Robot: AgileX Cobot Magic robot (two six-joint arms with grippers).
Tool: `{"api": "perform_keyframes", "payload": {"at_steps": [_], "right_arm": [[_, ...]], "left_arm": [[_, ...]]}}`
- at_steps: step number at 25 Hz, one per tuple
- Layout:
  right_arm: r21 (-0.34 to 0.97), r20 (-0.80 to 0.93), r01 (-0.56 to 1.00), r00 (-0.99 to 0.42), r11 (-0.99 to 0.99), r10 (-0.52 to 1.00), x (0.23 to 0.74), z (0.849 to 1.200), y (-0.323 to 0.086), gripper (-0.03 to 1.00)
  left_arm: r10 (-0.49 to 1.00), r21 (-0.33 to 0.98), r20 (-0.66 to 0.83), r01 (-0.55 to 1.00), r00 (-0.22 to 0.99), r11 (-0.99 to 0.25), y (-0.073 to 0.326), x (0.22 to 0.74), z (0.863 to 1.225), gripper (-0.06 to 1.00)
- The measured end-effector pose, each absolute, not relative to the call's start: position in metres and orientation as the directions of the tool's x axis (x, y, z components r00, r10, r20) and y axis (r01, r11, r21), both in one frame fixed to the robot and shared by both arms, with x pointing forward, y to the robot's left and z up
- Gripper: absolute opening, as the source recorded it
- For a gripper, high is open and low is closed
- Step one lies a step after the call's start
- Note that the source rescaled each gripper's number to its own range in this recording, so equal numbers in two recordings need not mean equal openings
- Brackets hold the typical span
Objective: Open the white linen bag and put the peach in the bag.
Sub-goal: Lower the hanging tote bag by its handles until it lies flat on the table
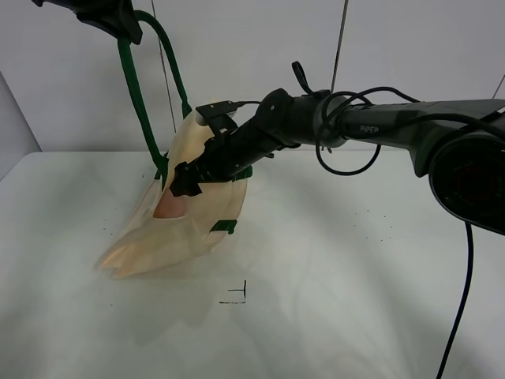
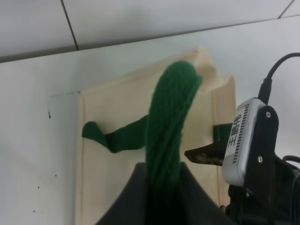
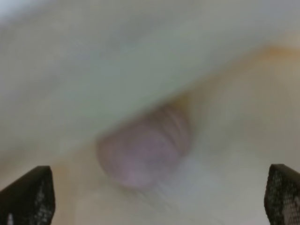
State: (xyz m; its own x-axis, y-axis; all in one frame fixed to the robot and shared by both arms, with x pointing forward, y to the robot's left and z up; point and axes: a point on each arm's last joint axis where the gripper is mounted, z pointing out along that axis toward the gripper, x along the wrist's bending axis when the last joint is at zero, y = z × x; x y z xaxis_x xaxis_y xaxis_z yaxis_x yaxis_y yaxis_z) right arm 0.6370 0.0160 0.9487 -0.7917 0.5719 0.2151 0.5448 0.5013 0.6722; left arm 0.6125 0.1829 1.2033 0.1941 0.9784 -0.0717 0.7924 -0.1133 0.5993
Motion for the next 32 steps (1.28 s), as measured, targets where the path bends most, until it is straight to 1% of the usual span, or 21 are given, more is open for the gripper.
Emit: {"api": "perform_keyframes", "payload": {"at_steps": [2,5,6,10,13,15,19,21,25,30,31,32], "right_arm": [[0.64,0.226,0.569,-0.781,0.516,0.582,0.637,0.948,0.011,1.0],[0.587,0.242,0.608,-0.761,0.534,0.602,0.634,0.959,0.001,1.0],[0.587,0.242,0.608,-0.761,0.534,0.602,0.634,0.959,0.001,1.0],[0.504,0.239,0.675,-0.708,0.538,0.665,0.628,0.986,-0.017,1.0],[0.407,0.211,0.748,-0.635,0.524,0.744,0.628,1.004,-0.033,1.0],[0.337,0.174,0.791,-0.585,0.511,0.792,0.63,1.009,-0.046,1.0],[0.281,0.129,0.855,-0.484,0.436,0.866,0.644,1.012,-0.076,1.0],[0.276,0.12,0.875,-0.443,0.398,0.889,0.653,1.012,-0.094,1.0],[0.269,0.096,0.916,-0.334,0.298,0.938,0.675,1.012,-0.148,1.0],[0.248,0.072,0.959,-0.16,0.138,0.984,0.694,1.011,-0.234,1.0],[0.23,0.068,0.97,-0.102,0.084,0.992,0.695,1.011,-0.261,1.0],[0.222,0.067,0.973,-0.077,0.061,0.995,0.695,1.011,-0.273,1.0]], "left_arm": [[0.978,0.599,-0.072,0.792,0.194,-0.113,0.183,0.613,1.203,0.0],[0.978,0.599,-0.072,0.792,0.194,-0.113,0.183,0.613,1.203,0.0],[0.978,0.599,-0.072,0.792,0.194,-0.113,0.183,0.613,1.203,0.0],[0.978,0.599,-0.072,0.792,0.194,-0.113,0.183,0.613,1.203,0.0],[0.978,0.599,-0.072,0.792,0.194,-0.113,0.183,0.613,1.203,0.0],[0.978,0.599,-0.072,0.792,0.194,-0.113,0.183,0.613,1.203,0.0],[0.978,0.599,-0.072,0.792,0.194,-0.113,0.183,0.613,1.203,0.0],[0.978,0.599,-0.072,0.792,0.194,-0.113,0.183,0.613,1.203,0.0],[0.978,0.599,-0.072,0.792,0.194,-0.113,0.183,0.613,1.203,0.0],[0.978,0.599,-0.072,0.792,0.194,-0.113,0.183,0.613,1.203,0.0],[0.978,0.599,-0.072,0.792,0.194,-0.113,0.183,0.613,1.203,0.0],[0.978,0.599,-0.072,0.792,0.194,-0.113,0.183,0.613,1.203,0.0]]}}
